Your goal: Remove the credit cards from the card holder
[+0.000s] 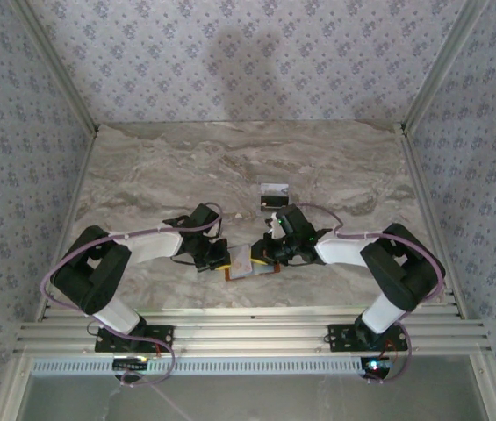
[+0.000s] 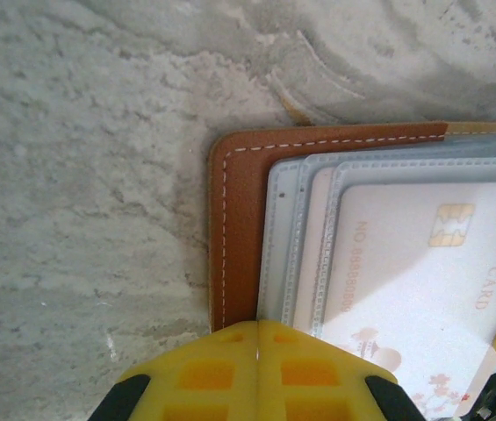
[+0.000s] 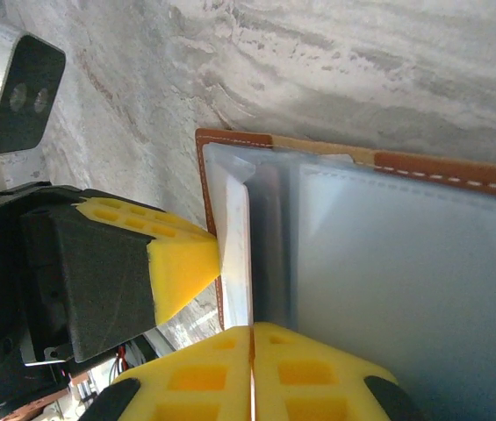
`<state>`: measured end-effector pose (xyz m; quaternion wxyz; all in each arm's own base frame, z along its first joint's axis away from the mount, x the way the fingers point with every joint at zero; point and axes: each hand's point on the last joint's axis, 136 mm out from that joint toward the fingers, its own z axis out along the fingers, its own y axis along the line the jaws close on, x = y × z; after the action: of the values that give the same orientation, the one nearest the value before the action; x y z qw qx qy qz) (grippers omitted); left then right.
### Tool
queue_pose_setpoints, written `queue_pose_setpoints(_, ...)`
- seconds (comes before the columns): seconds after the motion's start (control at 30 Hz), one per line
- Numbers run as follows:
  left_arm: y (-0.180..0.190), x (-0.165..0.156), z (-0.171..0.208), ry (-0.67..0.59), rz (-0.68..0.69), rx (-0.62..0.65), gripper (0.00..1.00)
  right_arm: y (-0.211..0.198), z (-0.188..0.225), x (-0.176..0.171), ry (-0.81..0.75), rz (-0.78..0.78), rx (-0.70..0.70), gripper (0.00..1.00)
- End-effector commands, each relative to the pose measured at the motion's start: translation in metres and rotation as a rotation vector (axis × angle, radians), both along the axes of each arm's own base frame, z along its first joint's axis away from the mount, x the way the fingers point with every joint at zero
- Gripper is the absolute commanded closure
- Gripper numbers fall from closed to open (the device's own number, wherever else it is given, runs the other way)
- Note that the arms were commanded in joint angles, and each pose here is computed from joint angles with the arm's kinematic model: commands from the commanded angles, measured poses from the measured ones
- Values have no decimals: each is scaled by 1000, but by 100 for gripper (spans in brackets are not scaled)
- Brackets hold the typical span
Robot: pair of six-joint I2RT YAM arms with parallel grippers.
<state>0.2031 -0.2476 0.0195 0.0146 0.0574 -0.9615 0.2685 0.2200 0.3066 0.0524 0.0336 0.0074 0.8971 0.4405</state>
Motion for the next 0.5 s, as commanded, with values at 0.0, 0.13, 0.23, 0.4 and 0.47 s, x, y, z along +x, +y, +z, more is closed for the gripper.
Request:
queue_pose_setpoints(0.0, 10, -8, -10, 23, -8, 78, 96, -6, 1, 0, -16, -6, -21, 92)
queue_pose_setpoints(0.13, 7, -3, 1, -5, -2, 63, 94, -8, -2, -1, -12, -1, -33, 93)
queue_pose_setpoints(0.23, 2, 4, 15, -44, 5, 32, 91, -5, -5, -3, -2, 11, -31, 93)
queue_pose_setpoints(0.4, -17, 13, 39, -97, 5, -90, 86, -1, -8, -6, 9, 27, -33, 93)
queue_pose_setpoints(0.47, -23, 13, 43, -97, -1, -128, 82, 0, -8, -5, 10, 29, -32, 93)
